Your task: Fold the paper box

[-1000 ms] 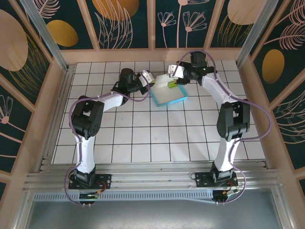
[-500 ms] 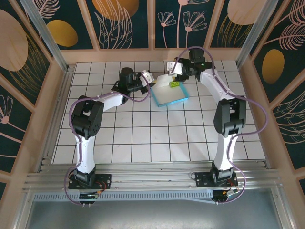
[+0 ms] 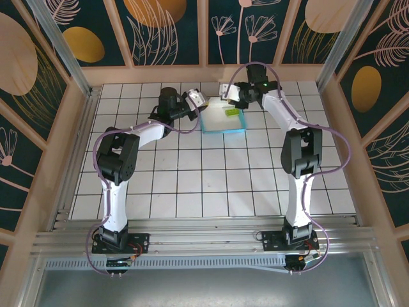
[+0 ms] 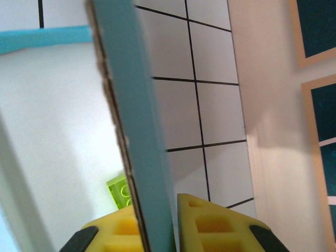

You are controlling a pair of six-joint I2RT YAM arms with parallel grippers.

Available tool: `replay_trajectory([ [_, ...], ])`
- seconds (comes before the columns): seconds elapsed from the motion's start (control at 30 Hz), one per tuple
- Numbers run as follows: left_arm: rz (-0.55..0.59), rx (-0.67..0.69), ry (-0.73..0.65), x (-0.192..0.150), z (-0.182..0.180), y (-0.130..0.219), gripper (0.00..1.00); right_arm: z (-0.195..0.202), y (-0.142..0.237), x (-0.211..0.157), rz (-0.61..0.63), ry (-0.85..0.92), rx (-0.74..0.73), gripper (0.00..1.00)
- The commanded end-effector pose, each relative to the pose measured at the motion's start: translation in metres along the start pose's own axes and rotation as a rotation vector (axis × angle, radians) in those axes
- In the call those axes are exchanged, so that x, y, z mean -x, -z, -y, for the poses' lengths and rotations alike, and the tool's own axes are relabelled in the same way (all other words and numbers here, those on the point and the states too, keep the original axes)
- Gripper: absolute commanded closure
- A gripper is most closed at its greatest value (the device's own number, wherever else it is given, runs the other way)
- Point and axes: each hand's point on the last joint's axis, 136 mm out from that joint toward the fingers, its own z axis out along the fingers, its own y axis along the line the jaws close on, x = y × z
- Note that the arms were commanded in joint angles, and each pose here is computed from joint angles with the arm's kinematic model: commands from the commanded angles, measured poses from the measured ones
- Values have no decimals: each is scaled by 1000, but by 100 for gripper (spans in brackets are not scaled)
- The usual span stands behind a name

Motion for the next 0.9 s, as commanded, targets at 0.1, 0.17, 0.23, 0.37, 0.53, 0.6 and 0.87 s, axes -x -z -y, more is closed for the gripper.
replay_trajectory([
  [0.1, 122, 64, 135, 37, 0, 29, 49, -2, 1, 34, -61, -110, -32, 90],
  [0.17, 153, 110, 194, 45, 0, 52, 39, -8, -6, 41, -94, -144, -39, 89],
  [0.23, 167, 157, 311, 47, -1, 77, 31, -16, -14, 48, -119, -170, -36, 89],
  [0.37, 110, 307, 624, 44, -21, 120, 10, -24, -22, 63, -102, -148, -26, 86],
  [0.53, 61, 438, 783, 46, -37, 147, 12, -15, -20, 75, -68, -89, -54, 75],
  [0.6, 79, 479, 826, 50, -42, 158, 14, -12, -18, 79, -54, -76, -63, 70],
  [0.87, -152, 746, 1075, -7, -68, 189, 24, 33, 71, 129, 321, -561, -155, 40],
])
